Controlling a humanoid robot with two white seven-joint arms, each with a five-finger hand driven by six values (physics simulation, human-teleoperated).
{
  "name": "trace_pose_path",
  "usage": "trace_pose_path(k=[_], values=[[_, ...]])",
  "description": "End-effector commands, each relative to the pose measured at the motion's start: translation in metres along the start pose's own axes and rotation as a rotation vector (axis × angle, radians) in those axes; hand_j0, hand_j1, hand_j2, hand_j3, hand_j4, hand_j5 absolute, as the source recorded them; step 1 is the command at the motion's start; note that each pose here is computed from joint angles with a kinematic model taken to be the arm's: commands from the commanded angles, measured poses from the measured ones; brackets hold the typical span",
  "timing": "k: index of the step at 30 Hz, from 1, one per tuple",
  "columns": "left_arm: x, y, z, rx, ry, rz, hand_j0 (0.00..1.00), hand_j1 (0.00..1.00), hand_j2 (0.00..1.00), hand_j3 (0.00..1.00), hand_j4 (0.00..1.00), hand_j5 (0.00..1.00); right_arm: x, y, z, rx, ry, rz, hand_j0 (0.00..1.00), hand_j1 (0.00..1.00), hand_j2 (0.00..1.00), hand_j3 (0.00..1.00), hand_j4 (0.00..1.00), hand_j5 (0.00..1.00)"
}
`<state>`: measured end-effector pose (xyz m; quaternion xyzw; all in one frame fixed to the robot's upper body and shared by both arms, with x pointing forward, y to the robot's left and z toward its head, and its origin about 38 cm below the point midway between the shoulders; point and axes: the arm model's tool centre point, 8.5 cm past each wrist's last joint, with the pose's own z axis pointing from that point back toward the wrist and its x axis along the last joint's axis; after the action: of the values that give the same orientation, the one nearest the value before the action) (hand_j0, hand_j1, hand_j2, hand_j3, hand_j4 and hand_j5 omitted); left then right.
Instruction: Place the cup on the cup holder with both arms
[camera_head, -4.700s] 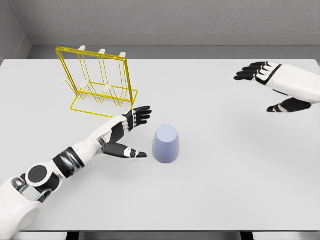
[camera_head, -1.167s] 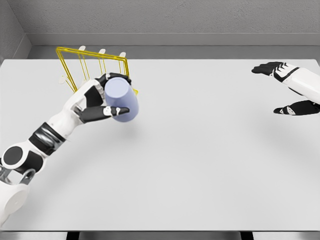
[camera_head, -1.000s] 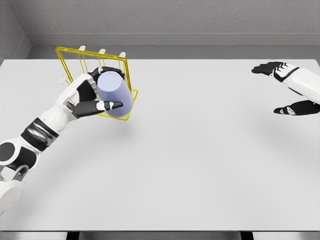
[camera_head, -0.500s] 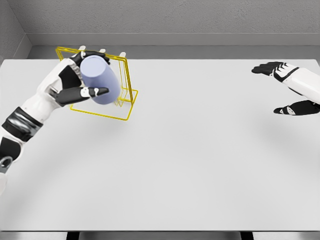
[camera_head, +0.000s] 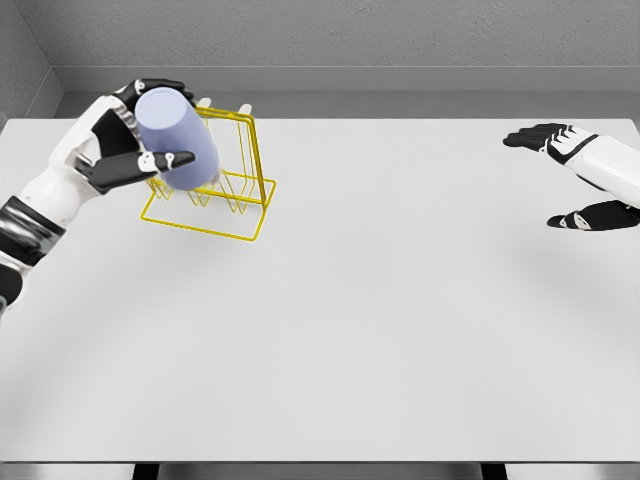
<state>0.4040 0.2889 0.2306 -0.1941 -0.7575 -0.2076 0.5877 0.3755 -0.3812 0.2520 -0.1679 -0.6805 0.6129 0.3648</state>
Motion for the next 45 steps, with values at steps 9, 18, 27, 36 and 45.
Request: trace_pose_path(k=[9,18,27,36,45], values=[[-0.005,-0.005,-0.012,-0.009,-0.002,0.024,0.63,0.63,0.63,0.63,0.63,0.63,0.0,-0.001,0.0,-0.005,-0.001,-0.006,1.0,1.0,1.0,1.0,1.0,1.0],[-0.016,-0.012,-0.015,-0.024,0.024,0.039,0.64,0.64,0.64,0.64,0.64,0.64,0.0,0.0,0.0,-0.004,0.0,-0.007,1.0,1.0,1.0,1.0,1.0,1.0],[-0.014,-0.011,-0.018,-0.025,0.023,0.025,1.0,1.0,1.0,1.0,1.0,1.0,0.0,0.0,0.0,-0.004,0.0,-0.007,1.0,1.0,1.0,1.0,1.0,1.0],[-0.012,-0.01,-0.019,-0.025,0.018,0.022,0.92,0.92,0.92,0.92,0.92,0.92,0.0,-0.001,0.0,-0.005,-0.001,-0.006,1.0,1.0,1.0,1.0,1.0,1.0],[-0.011,-0.012,-0.019,-0.029,0.014,0.02,0.85,0.85,0.85,0.85,0.85,0.85,0.0,-0.001,0.0,-0.005,-0.001,-0.006,1.0,1.0,1.0,1.0,1.0,1.0]])
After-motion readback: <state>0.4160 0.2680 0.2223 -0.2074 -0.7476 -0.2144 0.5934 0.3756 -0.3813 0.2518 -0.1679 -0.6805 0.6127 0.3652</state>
